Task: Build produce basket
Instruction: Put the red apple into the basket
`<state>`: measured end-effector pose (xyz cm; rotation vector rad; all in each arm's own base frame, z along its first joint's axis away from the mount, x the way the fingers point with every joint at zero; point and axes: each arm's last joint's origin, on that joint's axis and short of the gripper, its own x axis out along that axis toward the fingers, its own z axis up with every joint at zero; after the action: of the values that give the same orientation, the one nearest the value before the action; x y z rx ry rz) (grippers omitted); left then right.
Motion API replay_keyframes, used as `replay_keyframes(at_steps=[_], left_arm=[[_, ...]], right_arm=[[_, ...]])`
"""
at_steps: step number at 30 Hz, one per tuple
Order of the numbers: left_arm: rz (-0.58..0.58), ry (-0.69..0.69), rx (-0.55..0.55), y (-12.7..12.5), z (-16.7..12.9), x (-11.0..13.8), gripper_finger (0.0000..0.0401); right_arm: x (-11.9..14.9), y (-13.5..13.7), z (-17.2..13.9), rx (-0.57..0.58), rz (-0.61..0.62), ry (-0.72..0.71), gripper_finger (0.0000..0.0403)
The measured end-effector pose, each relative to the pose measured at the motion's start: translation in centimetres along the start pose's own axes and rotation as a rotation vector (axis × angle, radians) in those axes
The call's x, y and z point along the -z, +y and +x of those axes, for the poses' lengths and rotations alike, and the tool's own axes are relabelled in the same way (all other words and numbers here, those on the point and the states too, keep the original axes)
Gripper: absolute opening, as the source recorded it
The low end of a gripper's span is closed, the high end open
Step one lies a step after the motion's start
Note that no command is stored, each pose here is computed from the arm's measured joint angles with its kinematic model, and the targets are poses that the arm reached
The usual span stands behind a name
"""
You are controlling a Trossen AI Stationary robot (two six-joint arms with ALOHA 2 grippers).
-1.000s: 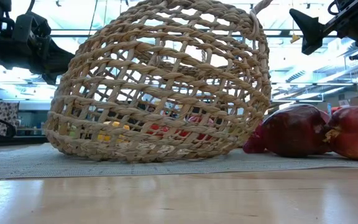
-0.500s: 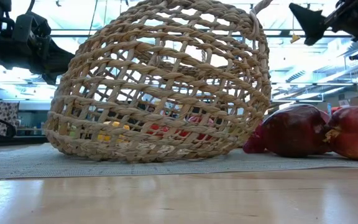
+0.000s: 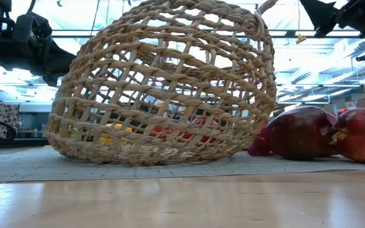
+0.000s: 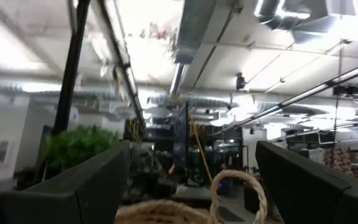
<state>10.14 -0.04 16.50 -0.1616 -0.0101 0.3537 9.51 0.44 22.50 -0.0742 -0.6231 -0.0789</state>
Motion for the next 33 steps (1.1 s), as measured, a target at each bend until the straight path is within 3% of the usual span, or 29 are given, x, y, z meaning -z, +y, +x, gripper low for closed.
replay_keyframes(at_steps=[4,10,16,26,33], left_arm=[[0.000,0.000,0.000,0.0,0.0,0.0,0.0039],[0.000,0.000,0.000,0.0,0.0,0.0,0.0037],[0.000,0.000,0.000,0.0,0.0,0.0,0.0033],[0.000,0.000,0.000,0.0,0.0,0.0,0.0038],[0.000,0.000,0.000,0.0,0.0,0.0,0.0033]], right_arm=[[0.0,-0.1,0.0,0.019,-0.024,-0.003,0.0351],[-0.1,-0.7,-0.1,0.225,-0.091,0.026,0.0351],[0.0,-1.0,0.1,0.347,-0.012,0.070,0.0351],[0.3,-2.5,1.4,0.664,0.086,0.543,0.0350],[1.2,-3.7,1.6,0.715,0.194,0.756,0.0350]])
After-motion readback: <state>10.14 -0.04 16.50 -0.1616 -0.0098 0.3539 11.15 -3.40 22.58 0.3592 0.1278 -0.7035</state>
